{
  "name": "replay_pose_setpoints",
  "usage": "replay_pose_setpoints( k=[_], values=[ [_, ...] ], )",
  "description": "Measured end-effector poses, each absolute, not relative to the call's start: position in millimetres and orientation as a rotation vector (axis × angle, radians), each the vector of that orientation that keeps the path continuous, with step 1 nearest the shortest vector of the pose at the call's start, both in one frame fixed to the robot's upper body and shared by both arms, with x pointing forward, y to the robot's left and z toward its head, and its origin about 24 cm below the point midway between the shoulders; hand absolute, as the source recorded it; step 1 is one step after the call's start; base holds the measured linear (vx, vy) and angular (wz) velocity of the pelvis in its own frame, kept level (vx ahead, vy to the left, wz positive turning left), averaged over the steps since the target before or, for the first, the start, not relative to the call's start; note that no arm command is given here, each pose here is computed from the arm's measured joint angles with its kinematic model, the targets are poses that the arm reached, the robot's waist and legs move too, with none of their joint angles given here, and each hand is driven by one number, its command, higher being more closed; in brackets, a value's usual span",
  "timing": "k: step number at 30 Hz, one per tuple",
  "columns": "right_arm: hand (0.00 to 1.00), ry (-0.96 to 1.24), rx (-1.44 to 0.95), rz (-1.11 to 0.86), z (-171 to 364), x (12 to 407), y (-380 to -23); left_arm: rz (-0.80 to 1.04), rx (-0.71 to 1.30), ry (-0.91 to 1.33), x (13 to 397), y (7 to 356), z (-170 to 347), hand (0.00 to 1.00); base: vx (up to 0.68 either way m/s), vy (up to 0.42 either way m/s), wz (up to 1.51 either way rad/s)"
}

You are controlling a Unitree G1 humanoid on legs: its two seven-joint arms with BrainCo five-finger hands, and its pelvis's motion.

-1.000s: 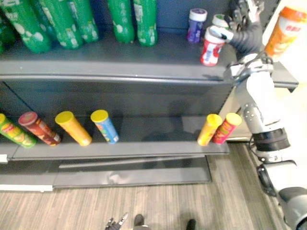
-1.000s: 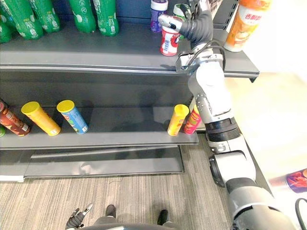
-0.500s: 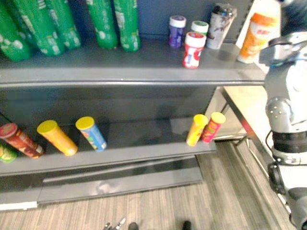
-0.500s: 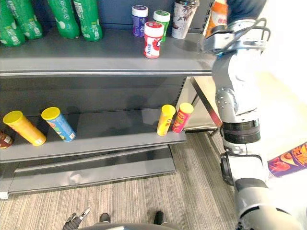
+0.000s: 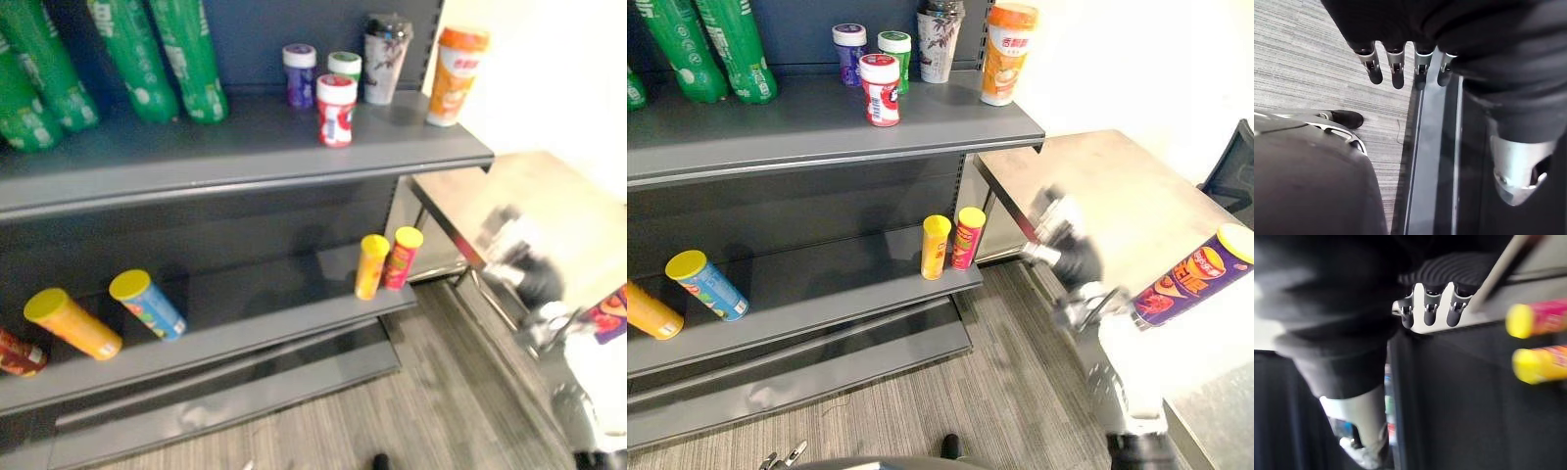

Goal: Put the gum and the chips on the shelf.

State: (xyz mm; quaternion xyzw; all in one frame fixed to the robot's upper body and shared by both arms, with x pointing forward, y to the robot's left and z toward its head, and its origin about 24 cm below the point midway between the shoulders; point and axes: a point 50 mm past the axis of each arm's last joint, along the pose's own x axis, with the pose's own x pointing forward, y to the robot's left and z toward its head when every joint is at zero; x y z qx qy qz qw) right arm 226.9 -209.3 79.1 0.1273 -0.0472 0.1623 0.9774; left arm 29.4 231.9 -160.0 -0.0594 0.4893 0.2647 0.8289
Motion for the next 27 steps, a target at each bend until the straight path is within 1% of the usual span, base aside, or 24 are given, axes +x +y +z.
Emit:
replay_pose_setpoints(
  k=[1, 3, 8, 10, 12, 14, 17, 19, 22, 24, 27],
  values=[
    [0.0, -0.009, 0.274, 0.404, 60, 218, -198, 0.546, -0.12, 1.039, 31, 231, -160, 0.0, 0.04, 0.012, -0.11],
    [0.0, 0.085, 0.311, 0.437, 35, 209, -189, 0.525, -0.11, 1.039, 33, 230, -160, 0.0, 0.05, 0.014, -0.01],
    [0.0, 0.196, 0.372, 0.337, -9, 199, -193, 0.474, -0.099, 1.053, 35, 226, -161, 0.0, 0.05, 0.019, 0.04],
    [0.0, 0.284, 0.38, 0.302, -35, 187, -188, 0.455, -0.095, 1.061, 35, 223, -162, 0.0, 0.04, 0.013, 0.07],
    [0.0, 0.401, 0.4, 0.25, -62, 173, -186, 0.438, -0.096, 1.069, 36, 221, -162, 0.0, 0.03, 0.005, 0.12],
    [0.0, 0.548, 0.43, 0.134, -95, 150, -187, 0.416, -0.104, 1.068, 38, 217, -163, 0.0, 0.01, 0.001, 0.14],
    [0.0, 0.664, 0.434, 0.013, -118, 129, -190, 0.413, -0.11, 1.083, 37, 216, -164, 0.0, 0.0, -0.005, 0.09],
    [0.0, 0.746, 0.417, -0.12, -134, 107, -200, 0.414, -0.111, 1.088, 36, 216, -164, 0.0, -0.02, -0.003, 0.07],
    [0.0, 0.816, 0.361, -0.233, -144, 87, -214, 0.414, -0.114, 1.09, 35, 215, -164, 0.0, -0.03, 0.002, 0.05],
    [0.0, 0.844, 0.366, -0.291, -148, 77, -218, 0.417, -0.118, 1.092, 34, 215, -164, 0.0, -0.03, 0.002, 0.03],
    [0.0, 0.847, 0.375, -0.328, -150, 68, -218, 0.415, -0.132, 1.099, 30, 213, -165, 0.0, -0.03, 0.007, 0.06]
  ],
)
